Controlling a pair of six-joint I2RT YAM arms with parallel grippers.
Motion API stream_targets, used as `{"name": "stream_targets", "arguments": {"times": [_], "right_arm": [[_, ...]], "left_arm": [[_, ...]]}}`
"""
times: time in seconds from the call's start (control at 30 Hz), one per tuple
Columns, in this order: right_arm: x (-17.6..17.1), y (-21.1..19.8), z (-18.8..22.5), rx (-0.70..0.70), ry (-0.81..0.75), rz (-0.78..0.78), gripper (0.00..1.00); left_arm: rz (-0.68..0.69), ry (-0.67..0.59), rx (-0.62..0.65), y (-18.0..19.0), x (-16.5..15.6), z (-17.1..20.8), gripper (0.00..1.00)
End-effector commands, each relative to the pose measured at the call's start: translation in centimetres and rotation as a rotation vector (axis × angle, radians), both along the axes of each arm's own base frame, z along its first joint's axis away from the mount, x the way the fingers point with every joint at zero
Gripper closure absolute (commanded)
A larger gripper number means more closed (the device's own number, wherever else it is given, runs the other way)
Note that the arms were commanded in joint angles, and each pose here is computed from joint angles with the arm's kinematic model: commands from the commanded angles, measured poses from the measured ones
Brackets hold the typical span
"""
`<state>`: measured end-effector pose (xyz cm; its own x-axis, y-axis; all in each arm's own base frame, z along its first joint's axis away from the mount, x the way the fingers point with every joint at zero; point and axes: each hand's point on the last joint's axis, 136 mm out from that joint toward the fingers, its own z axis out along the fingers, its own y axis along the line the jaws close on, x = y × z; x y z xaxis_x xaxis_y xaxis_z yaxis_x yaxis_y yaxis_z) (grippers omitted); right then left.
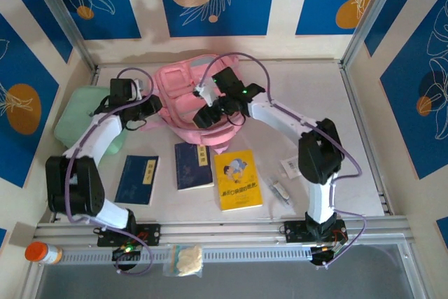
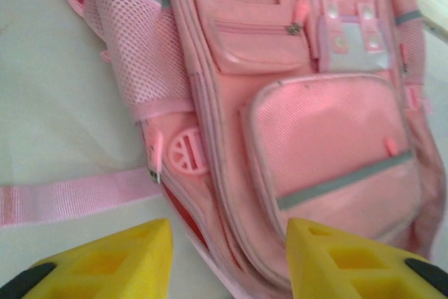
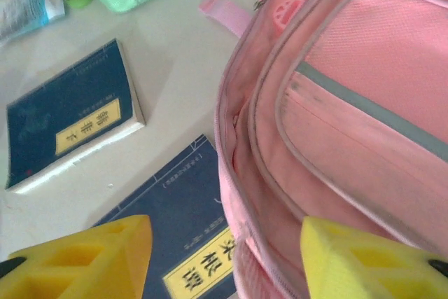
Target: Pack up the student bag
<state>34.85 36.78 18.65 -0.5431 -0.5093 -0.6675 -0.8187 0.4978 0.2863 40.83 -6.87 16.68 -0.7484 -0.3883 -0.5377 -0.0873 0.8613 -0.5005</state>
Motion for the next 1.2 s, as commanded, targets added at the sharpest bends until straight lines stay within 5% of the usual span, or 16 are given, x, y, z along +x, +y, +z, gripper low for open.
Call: {"name": "stream_targets", "arguments": {"times": [0.0,0.2,0.47,0.77,1.17], "right_arm": [[0.2,-2.8,2.6,0.078,0.09,-0.179,0.39],[-1.4,-9.1,0.2,0.057,0.367,-0.484,0.34],[-7.4,-13.6,-4.9,-0.031,0.636,-0.681,0.34],[-12.3,-12.1,-8.9,-0.181,0.721,-0.758,0.37],[-14.8,-16.4,-13.2,-0.276,0.782,-0.894,0.33]], "left_arm": [[-0.058,0.051,-0.057,-1.9,-3.5,0.0,0.51],[-0.152,0.087,-0.079,-6.2,-8.4,-0.1,0.47],[-0.276,0.177,-0.097,-13.1,-14.3,-2.6,0.46],[-0.197,0.27,-0.078,-11.8,-17.7,-7.2,0.45],[-0.324,0.294,-0.158,-19.3,-20.4,-8.6,0.49]]}}
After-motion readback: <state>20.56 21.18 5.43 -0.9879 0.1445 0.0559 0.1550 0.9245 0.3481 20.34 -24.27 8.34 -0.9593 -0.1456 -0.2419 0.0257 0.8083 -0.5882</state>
